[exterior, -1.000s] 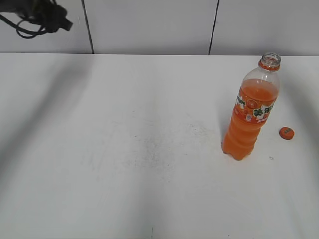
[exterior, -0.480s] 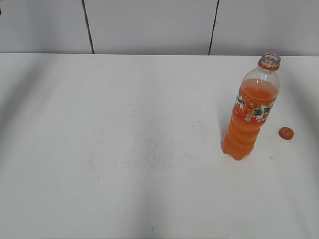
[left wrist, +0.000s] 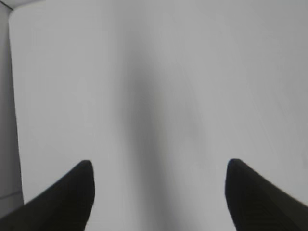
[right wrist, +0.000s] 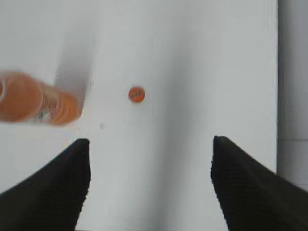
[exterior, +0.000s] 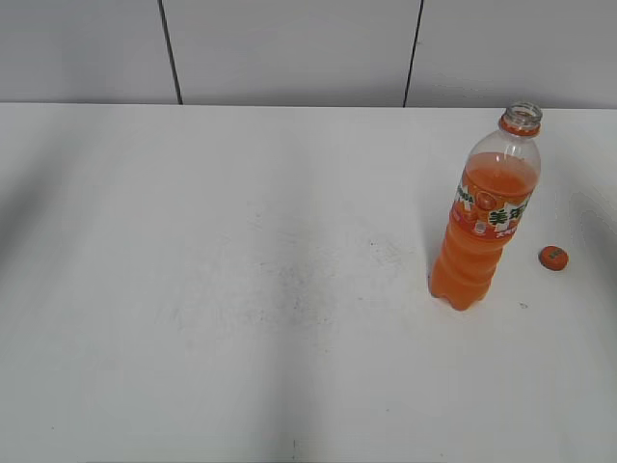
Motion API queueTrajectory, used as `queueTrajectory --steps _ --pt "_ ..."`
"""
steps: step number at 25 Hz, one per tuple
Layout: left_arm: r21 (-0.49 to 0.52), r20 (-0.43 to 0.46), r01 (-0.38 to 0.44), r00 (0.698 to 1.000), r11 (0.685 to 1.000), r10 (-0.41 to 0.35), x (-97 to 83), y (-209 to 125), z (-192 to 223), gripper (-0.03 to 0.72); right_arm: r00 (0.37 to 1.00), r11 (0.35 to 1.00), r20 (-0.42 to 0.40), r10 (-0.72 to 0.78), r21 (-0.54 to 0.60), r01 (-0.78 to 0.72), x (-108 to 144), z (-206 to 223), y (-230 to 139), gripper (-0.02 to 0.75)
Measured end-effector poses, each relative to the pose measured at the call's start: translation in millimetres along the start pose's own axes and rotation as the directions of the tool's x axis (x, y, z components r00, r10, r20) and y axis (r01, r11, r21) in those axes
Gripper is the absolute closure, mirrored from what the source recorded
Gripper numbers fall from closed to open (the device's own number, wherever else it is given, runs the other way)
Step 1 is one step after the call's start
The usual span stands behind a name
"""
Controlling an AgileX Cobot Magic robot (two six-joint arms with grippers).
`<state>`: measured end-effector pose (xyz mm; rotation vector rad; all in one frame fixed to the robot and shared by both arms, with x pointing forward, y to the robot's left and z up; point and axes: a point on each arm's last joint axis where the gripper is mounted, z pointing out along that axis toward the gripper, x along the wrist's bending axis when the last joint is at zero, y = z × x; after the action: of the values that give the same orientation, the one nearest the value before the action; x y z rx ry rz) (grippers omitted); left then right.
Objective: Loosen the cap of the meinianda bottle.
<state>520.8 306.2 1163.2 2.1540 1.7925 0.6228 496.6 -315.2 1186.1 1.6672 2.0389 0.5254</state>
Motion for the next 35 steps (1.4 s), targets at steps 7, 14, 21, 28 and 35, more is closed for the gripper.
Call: queueTrajectory --steps 7,14,21,28,35 --pt "-0.090 0.014 0.007 1.000 0.996 -0.006 -20.8 -99.8 -25.9 0.179 0.998 0.997 -0.065 0.012 0.071 -0.007 34.4 5.4 -111.7 0.153" --pt "-0.248 0.046 0.042 0.998 0.968 -0.032 -39.7 -174.8 -42.3 0.179 0.998 0.999 -0.063 0.001 0.047 0.002 51.6 11.8 -174.8 0.153" --pt "-0.274 0.072 0.058 0.997 0.960 -0.040 -52.9 -224.8 -31.0 0.179 0.995 0.993 -0.098 0.024 0.117 -0.012 64.0 37.4 -219.4 0.178" --pt "-0.348 0.071 0.067 0.996 0.935 -0.045 -57.9 -246.2 -32.5 0.179 0.995 0.997 -0.098 0.028 0.072 -0.021 69.4 37.8 -235.0 0.214" --pt "-0.468 0.052 0.066 0.998 0.881 -0.047 -60.4 -263.8 -47.7 0.180 0.993 1.000 -0.113 -0.016 0.016 0.018 72.5 31.9 -236.5 0.217"
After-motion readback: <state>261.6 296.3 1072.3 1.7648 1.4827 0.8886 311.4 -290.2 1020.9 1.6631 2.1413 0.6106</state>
